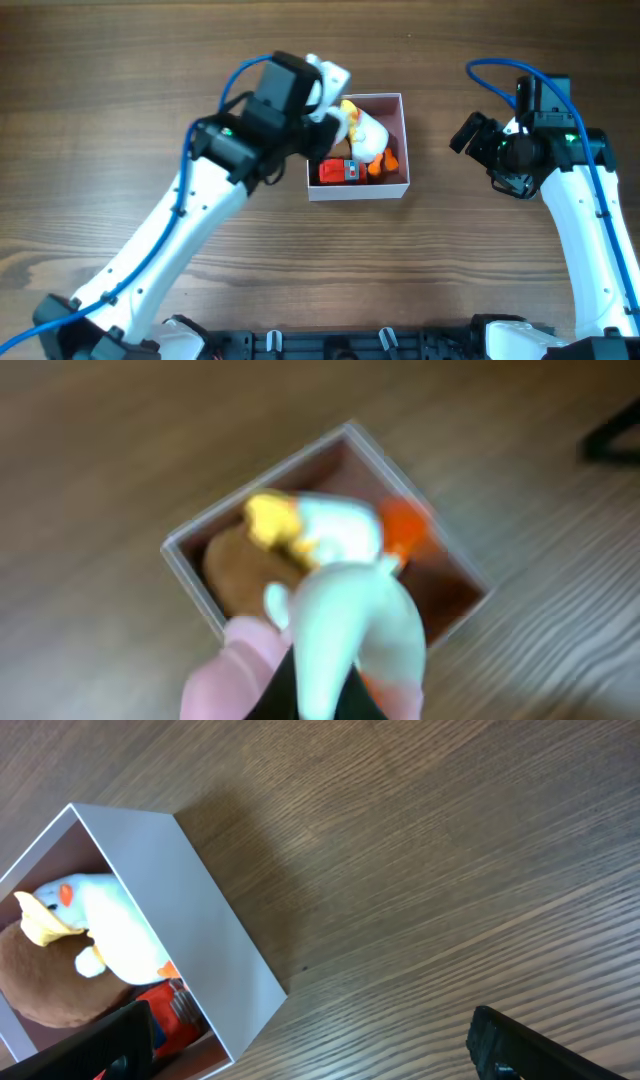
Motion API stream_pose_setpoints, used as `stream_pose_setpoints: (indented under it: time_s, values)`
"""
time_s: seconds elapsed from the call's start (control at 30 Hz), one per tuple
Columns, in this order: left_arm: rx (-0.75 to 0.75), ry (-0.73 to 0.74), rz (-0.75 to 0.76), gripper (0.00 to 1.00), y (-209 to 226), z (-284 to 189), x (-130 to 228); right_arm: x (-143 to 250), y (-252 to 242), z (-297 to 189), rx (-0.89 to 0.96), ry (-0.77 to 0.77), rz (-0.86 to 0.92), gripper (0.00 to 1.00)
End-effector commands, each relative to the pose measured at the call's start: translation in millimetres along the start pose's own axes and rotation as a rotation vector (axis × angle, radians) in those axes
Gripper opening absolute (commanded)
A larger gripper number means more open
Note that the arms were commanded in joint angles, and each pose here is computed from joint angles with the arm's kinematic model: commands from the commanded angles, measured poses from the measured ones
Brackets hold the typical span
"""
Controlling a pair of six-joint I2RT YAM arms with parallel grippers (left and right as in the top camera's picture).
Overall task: Pack container
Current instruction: 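Place the pink pig into the box and release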
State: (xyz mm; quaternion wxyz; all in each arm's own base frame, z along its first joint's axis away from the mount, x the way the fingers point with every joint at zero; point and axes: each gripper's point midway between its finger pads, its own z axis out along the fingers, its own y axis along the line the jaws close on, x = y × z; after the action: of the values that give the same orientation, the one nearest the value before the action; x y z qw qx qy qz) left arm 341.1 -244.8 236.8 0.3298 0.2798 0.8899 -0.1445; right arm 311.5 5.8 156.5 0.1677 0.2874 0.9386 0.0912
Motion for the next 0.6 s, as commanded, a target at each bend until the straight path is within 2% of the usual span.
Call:
stream_pose_setpoints:
  time_s: [0.0, 0.1, 0.2, 0.27, 0.3, 0.37, 0.4, 0.43, 0.57]
  values:
    - [0.082, 0.005, 0.199, 0.04, -43.6, 53.6, -2.9, -0.5, -4.3, 2.4, 0.022, 0.001, -0.002, 0.99]
    - [0.112, 0.080, 0.232, 0.04, -61.6, 105.9, 19.2, 0.1, -4.8, 2.4, 0.023, 0.004, -0.002, 0.99]
    - [0.178, 0.196, 0.268, 0.04, -90.8, 161.1, 62.7, -0.1, -4.7, 2.4, 0.023, 0.003, -0.002, 0.99]
    - [0.188, 0.234, 0.274, 0.06, -99.6, 166.7, 75.6, -0.9, -4.3, 2.4, 0.021, 0.000, -0.002, 1.00]
    - [0.192, 0.245, 0.279, 0.27, -102.7, 168.9, 80.0, -0.9, -4.1, 2.4, 0.021, -0.001, -0.002, 0.99]
    - [0.193, 0.259, 0.282, 0.54, -103.7, 173.1, 85.2, -0.9, -4.1, 2.4, 0.021, -0.001, -0.002, 0.99]
    - [0.192, 0.265, 0.281, 0.59, -103.4, 173.6, 86.7, -0.7, -4.2, 2.4, 0.021, 0.000, -0.003, 0.99]
    - [0.191, 0.260, 0.282, 0.98, -103.3, 172.4, 84.9, -0.2, -4.5, 2.4, 0.023, 0.002, -0.003, 1.00]
    - [0.097, 0.162, 0.294, 1.00, -90.8, 144.5, 50.3, -0.1, -4.6, 2.4, 0.023, 0.003, -0.002, 0.99]
